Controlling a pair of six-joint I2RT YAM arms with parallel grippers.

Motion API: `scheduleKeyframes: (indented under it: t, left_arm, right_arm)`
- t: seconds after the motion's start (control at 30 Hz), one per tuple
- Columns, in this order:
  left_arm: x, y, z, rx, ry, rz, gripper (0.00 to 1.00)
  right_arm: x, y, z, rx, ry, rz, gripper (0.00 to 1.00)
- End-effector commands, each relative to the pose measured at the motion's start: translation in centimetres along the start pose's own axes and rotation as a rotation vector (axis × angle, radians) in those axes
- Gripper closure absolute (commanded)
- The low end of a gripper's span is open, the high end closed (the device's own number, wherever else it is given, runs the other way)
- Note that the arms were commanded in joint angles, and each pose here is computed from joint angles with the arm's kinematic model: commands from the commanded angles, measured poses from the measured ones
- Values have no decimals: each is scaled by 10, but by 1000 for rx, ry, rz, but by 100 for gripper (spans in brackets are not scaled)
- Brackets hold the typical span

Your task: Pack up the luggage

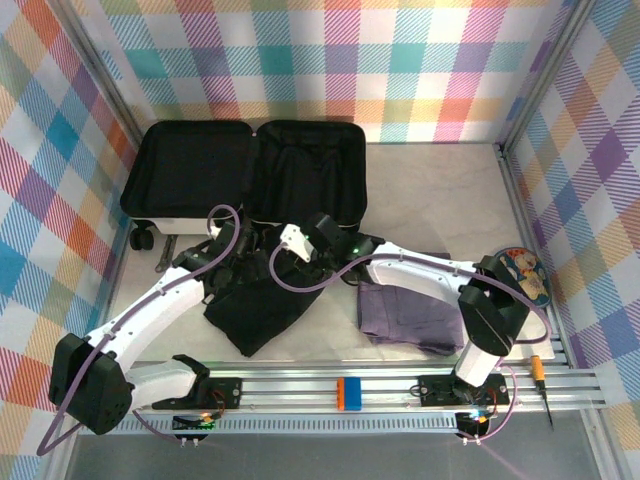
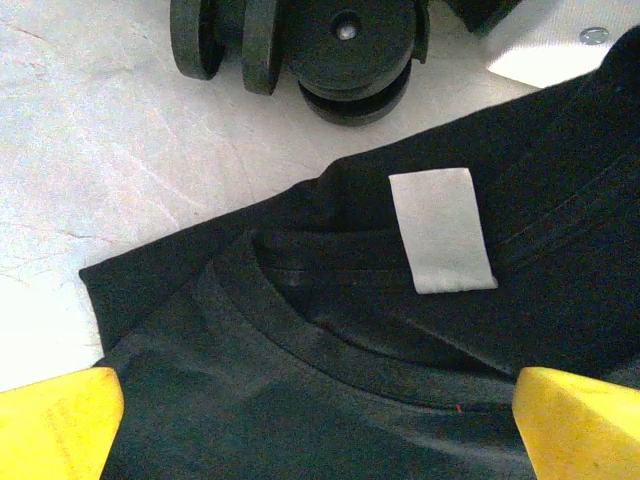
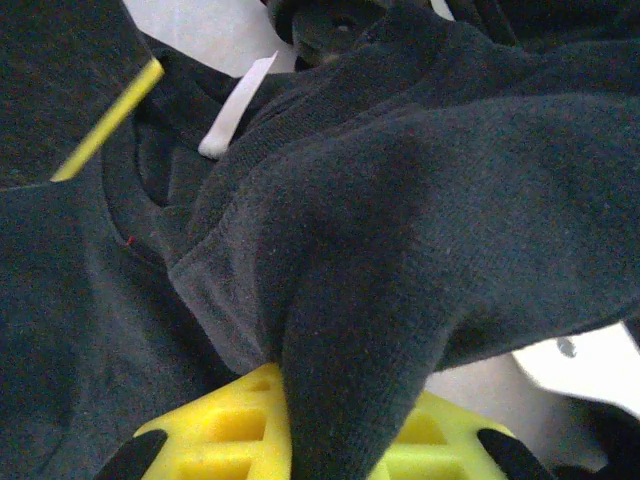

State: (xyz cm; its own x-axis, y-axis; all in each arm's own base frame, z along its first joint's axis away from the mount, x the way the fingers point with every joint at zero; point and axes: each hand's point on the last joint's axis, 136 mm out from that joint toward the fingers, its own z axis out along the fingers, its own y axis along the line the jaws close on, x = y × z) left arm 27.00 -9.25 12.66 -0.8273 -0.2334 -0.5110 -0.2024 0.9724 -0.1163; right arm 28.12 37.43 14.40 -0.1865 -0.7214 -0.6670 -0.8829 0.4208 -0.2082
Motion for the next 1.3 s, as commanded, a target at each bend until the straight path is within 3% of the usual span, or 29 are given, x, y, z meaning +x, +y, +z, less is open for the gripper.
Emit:
scheduleKeyframes:
  t: [0.0,0.33,0.6,0.8,1.07,1.27]
  left_arm:
    - [-8,-9,-3,71,-47,5,0]
    - [-19,-38,-17,266,-136,22,0]
    - [-20,-17,-29,200,-172,-1,0]
    - [-14,-1,-27,93,-112,-45,0]
    - [-13,-3,-29,123,-123,-61,0]
    - [-39,-38,-32,267,-214,-9,0]
  right_arm:
    - [-38,-3,-23,-38,-138,-135,100]
    - [-58,-29,-42,-58,-198,-225,100]
    - [-80,-56,-47,-62,-240,-279,100]
    - [-96,-79,-44,-58,-251,-314,100]
    - [-112,-117,-40,-63,-256,-321,100]
    - [-115,-139,-40,-70,-238,-332,100]
